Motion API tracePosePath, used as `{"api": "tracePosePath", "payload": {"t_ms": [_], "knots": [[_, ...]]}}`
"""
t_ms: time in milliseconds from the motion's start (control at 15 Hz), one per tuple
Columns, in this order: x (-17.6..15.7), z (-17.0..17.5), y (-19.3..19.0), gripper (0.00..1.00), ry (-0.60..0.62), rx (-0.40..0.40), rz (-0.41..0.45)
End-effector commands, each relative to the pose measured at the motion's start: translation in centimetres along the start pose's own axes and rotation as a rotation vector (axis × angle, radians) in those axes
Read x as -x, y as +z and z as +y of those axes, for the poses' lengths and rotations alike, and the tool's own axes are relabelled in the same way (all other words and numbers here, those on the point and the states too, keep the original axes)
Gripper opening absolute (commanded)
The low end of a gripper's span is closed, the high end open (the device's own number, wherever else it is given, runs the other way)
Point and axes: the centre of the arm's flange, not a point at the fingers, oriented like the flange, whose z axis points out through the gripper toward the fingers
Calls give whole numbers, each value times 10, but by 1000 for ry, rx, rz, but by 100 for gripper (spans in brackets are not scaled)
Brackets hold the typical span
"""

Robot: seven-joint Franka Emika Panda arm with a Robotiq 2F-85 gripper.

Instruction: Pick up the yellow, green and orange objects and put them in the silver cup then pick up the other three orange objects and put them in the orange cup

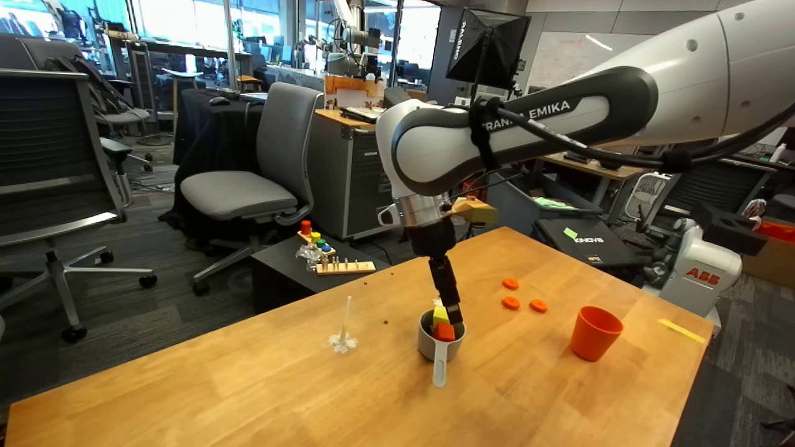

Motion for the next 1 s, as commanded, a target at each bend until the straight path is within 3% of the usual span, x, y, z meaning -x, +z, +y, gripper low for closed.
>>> {"api": "tracePosePath", "payload": {"t_ms": [0, 267, 667, 800, 933], "knots": [[4, 1, -14, 100, 17, -18, -5], [27, 10, -31, 99, 98, 66, -29], [124, 58, -76, 100, 341, 237, -78], [160, 82, -79, 100, 426, 225, -62], [187, 103, -67, 100, 497, 150, -39]]}}
